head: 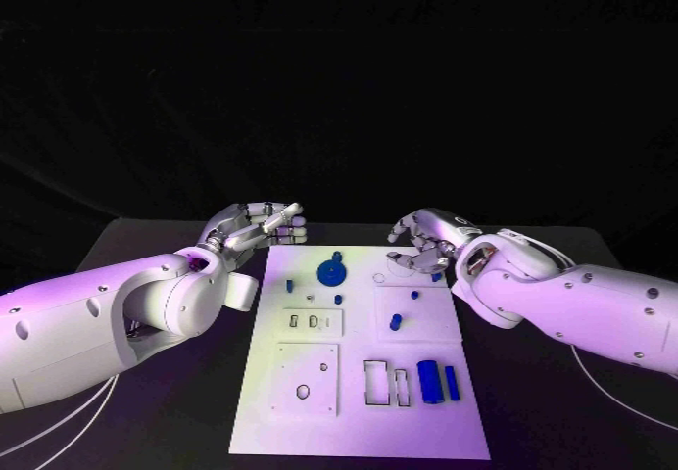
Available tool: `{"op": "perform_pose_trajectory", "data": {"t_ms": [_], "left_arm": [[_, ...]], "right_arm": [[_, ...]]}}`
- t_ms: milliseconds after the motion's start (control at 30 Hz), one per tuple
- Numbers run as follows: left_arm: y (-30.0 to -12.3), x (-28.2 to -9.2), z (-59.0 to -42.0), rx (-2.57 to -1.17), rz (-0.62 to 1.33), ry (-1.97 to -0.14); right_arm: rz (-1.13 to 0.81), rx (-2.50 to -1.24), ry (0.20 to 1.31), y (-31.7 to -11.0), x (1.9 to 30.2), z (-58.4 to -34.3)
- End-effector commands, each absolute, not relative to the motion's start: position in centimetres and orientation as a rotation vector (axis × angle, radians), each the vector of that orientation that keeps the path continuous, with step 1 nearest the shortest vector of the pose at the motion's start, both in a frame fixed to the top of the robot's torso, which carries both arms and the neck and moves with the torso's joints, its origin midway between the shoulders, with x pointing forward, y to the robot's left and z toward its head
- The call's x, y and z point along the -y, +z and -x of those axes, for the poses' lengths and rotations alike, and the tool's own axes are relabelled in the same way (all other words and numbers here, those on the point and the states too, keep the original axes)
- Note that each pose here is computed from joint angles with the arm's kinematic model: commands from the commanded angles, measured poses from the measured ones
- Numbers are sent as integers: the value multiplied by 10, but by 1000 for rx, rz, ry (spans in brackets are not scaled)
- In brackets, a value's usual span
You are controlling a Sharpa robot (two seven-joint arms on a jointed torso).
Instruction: Assemble the parts on the task board
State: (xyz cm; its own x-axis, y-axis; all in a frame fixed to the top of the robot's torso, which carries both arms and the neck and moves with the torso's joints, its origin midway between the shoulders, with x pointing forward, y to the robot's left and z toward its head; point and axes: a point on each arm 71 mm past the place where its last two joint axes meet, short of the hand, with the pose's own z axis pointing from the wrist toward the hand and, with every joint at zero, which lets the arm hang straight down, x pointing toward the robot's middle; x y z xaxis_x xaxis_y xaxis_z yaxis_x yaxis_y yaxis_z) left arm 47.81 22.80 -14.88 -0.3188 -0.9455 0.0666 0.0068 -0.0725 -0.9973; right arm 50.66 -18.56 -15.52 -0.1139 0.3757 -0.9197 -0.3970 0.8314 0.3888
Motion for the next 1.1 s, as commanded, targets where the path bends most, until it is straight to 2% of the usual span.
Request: {"op": "perform_pose_trajectory", "data": {"t_ms": [33,167,300,467,700,1100], "left_arm": [[-148,-226,-478,-1397,1069,-1529],[-148,-226,-478,-1398,1068,-1531],[-148,-225,-478,-1400,1066,-1536],[-148,-226,-479,-1398,1065,-1537],[-149,-225,-479,-1398,1064,-1539],[-149,-226,-480,-1398,1064,-1539]], "right_arm": [[-94,-1591,810,-154,208,-504],[-113,-1626,804,-156,243,-504],[-118,-1641,746,-160,273,-501],[-130,-1657,693,-169,296,-500],[-136,-1674,672,-180,301,-503],[-137,-1690,678,-199,284,-509]]}}
